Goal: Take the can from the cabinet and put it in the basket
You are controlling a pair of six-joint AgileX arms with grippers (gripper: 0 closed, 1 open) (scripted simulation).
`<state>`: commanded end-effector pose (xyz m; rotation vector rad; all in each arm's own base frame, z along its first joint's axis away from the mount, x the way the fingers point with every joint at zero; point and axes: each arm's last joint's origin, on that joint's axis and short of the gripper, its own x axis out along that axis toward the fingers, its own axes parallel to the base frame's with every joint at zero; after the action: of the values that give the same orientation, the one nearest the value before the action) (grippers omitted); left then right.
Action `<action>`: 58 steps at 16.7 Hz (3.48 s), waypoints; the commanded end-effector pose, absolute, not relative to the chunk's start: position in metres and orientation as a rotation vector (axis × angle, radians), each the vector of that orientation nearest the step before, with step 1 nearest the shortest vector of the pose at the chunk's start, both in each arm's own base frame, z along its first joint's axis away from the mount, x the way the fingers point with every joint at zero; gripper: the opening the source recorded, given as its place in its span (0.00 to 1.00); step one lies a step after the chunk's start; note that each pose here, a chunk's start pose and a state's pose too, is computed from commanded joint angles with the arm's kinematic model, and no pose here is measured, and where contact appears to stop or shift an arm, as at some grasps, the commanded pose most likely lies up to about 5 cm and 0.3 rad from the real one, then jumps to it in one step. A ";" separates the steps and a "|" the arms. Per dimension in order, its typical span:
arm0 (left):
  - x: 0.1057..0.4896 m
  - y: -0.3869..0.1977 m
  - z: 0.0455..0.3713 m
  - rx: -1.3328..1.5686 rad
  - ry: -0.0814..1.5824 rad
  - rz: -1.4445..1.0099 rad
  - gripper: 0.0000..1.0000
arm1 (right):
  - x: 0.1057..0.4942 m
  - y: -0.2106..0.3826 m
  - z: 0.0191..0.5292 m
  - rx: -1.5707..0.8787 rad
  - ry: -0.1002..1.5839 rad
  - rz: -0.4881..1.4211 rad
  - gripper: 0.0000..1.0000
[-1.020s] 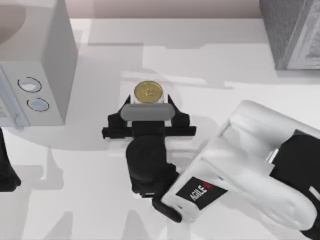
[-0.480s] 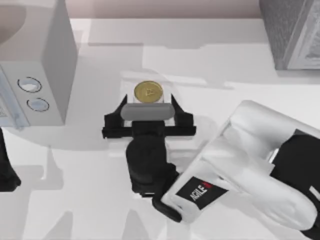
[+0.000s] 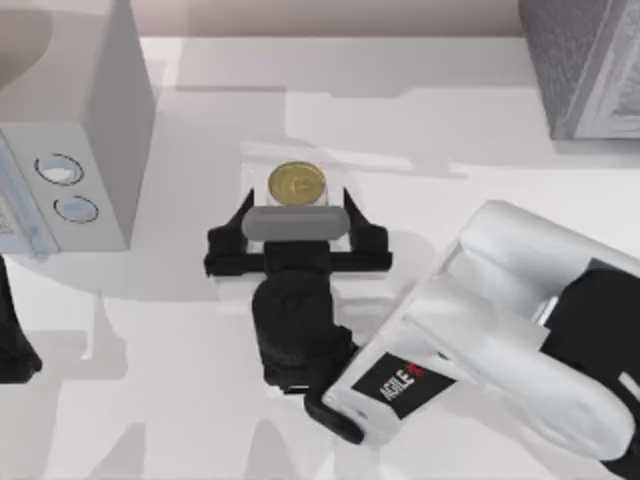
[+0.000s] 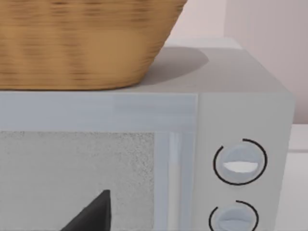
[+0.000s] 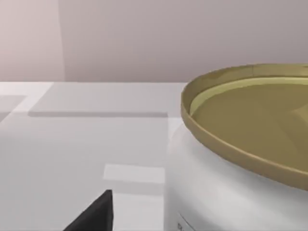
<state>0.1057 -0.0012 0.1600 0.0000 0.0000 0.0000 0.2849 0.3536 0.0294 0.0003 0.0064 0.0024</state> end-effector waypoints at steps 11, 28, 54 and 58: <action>0.106 -0.001 0.160 0.000 0.000 0.000 1.00 | 0.285 0.354 0.029 0.000 0.006 0.002 1.00; 0.106 -0.001 0.160 0.000 0.000 0.000 1.00 | 0.196 0.354 0.028 -0.004 0.008 0.001 1.00; 0.106 -0.001 0.160 0.000 0.000 0.000 1.00 | 0.237 0.125 0.153 -0.124 0.209 -0.067 1.00; 0.106 -0.001 0.160 0.000 0.000 0.000 1.00 | 0.188 0.052 0.185 -0.060 0.190 -0.070 1.00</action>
<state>0.1057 -0.0012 0.1600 0.0000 0.0000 0.0000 0.1877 0.0520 0.1847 -0.0605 0.1896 -0.0701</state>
